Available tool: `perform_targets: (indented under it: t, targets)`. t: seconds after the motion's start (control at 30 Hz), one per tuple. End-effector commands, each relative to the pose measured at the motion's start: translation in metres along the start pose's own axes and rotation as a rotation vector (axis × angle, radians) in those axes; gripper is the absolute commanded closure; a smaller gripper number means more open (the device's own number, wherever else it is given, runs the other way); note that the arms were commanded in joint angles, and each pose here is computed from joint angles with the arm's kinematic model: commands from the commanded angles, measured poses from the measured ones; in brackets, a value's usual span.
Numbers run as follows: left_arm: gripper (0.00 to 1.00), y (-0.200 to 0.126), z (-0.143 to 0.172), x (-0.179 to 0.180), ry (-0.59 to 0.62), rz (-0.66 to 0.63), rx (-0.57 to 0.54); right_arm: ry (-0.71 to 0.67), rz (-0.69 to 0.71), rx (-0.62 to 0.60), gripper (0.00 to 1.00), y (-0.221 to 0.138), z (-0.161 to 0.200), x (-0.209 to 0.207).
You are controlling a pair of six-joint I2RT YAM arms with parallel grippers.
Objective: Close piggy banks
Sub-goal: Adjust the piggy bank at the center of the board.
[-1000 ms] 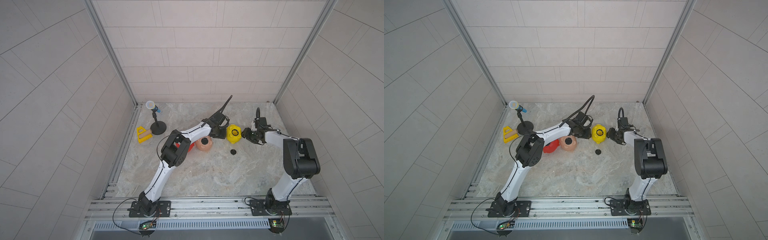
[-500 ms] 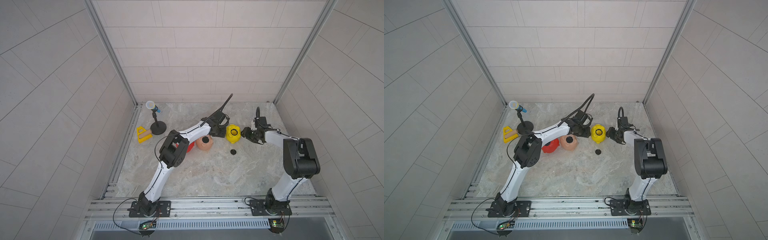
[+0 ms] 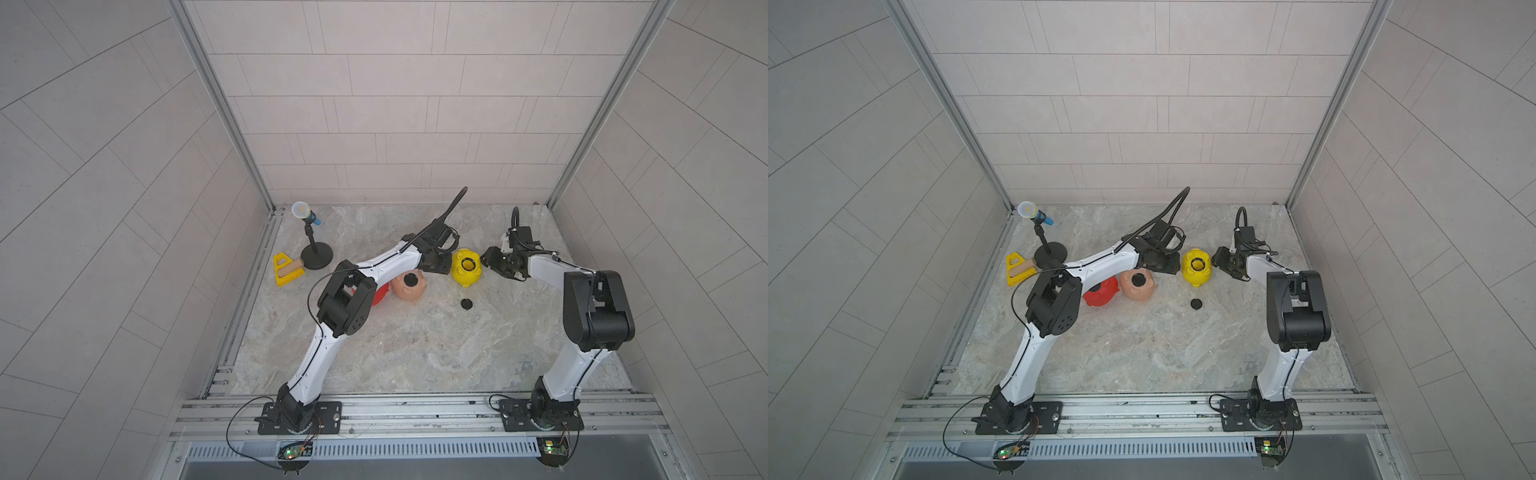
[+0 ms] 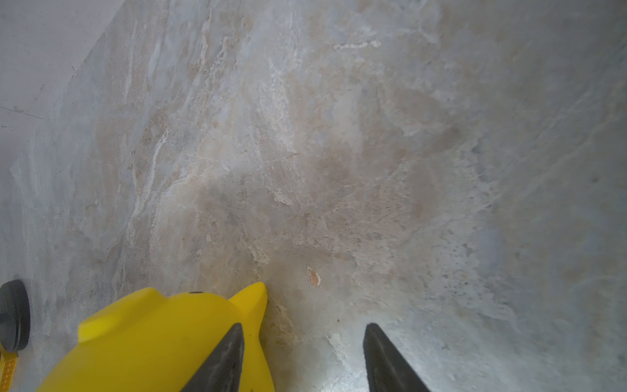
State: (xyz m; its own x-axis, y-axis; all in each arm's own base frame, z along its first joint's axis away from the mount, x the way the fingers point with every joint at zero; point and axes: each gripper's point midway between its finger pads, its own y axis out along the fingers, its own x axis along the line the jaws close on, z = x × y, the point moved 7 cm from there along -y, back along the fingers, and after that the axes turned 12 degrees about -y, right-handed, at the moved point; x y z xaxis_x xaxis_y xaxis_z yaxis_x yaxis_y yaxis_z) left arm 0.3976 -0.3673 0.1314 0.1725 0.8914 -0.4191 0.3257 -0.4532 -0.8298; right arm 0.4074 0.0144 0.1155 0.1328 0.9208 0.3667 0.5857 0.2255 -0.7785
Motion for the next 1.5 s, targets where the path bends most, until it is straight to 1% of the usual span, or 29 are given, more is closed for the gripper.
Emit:
perform_targets:
  t: [0.0, 0.2, 0.57, 0.7, 0.83, 1.13, 1.33, 1.47]
  targets:
    - [0.57, -0.023, -0.005, -0.010, 0.020, 0.021, -0.024, 0.009, -0.016, 0.020, 0.43, 0.006, 0.000, 0.000]
    - [0.57, -0.023, -0.003, -0.009, 0.019, 0.023, -0.021, 0.017, -0.061, 0.025, 0.43, 0.015, -0.002, 0.003]
    - [0.57, -0.027, -0.002, -0.009, 0.019, 0.024, -0.024, 0.024, -0.080, 0.051, 0.43, 0.026, -0.001, 0.003]
    - [0.57, -0.030, -0.003, -0.008, 0.024, 0.013, -0.033, 0.022, -0.062, 0.049, 0.43, 0.024, 0.000, 0.002]
    - [0.57, -0.033, -0.004, -0.007, 0.026, 0.008, -0.041, 0.021, -0.009, 0.044, 0.43, 0.015, 0.002, -0.003]
    - [0.57, -0.043, -0.006, 0.003, 0.005, -0.021, -0.047, 0.039, 0.042, 0.020, 0.43, -0.004, 0.006, -0.014]
    - [0.57, -0.065, -0.008, -0.001, 0.008, -0.005, -0.070, 0.030, 0.079, 0.010, 0.44, -0.030, 0.014, -0.016]
    - [0.56, -0.090, -0.007, -0.005, 0.010, 0.025, -0.102, 0.014, 0.080, 0.018, 0.45, -0.051, 0.027, -0.014]
